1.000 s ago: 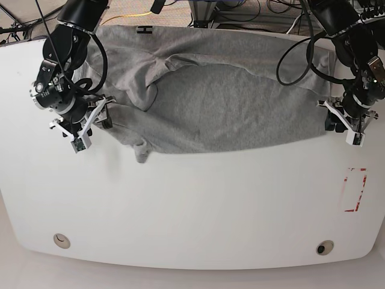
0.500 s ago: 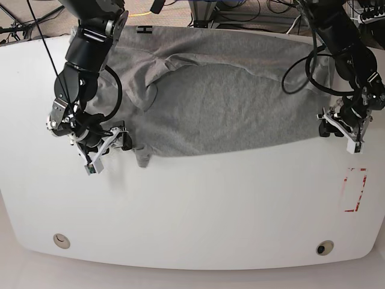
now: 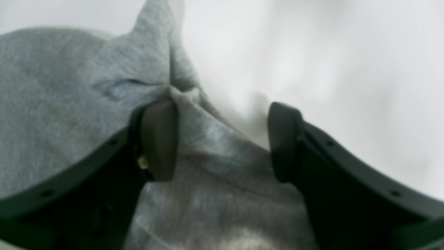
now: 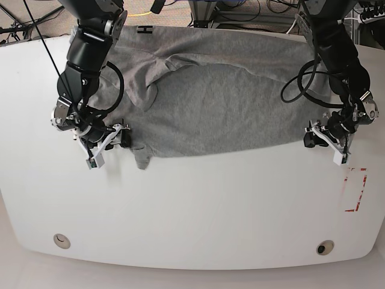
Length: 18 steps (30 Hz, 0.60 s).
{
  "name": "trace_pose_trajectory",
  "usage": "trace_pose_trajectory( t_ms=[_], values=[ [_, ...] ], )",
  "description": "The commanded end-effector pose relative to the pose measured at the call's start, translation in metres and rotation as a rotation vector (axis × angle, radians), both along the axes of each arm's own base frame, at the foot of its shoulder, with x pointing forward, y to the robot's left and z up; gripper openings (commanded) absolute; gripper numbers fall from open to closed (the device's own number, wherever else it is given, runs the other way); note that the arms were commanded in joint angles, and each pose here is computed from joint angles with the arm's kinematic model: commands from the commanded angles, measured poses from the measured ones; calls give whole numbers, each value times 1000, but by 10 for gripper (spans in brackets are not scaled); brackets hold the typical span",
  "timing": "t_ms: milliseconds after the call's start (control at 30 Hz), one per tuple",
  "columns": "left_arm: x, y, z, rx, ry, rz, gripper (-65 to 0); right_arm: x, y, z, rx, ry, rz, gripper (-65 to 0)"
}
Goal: Fold the T-shirt properly
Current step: 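Adjust both grippers' grasps on the hem edge of the grey shirt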
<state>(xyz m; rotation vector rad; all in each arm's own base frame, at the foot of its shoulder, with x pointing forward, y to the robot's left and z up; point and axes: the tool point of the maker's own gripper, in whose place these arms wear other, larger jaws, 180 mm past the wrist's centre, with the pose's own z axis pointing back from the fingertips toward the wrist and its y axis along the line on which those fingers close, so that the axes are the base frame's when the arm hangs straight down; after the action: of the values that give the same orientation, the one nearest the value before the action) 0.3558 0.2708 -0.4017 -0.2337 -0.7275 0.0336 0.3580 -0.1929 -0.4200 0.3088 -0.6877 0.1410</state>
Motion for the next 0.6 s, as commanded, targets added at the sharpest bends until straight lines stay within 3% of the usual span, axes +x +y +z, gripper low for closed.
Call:
trace_pose_trajectory(
  t_ms=[0,100,367,467,567],
  values=[
    [9,12,15,18,-54,10,-363,-2,-7,1,-31,18,4,-393],
    [5,12,13,20,-37,7,-363,-2,-8,1,-34,18,4,-452],
    [-17,42,33,113,-62,51,-344,-2,-8,0,-34,20,4,-338],
    [-20,48,32,124,-50,53,-289,-2,-7,0,-30,18,4,-333],
    [-28,50,19,130,-4,55,-276,-2,-7,1,-33,18,5,-360]
  ],
)
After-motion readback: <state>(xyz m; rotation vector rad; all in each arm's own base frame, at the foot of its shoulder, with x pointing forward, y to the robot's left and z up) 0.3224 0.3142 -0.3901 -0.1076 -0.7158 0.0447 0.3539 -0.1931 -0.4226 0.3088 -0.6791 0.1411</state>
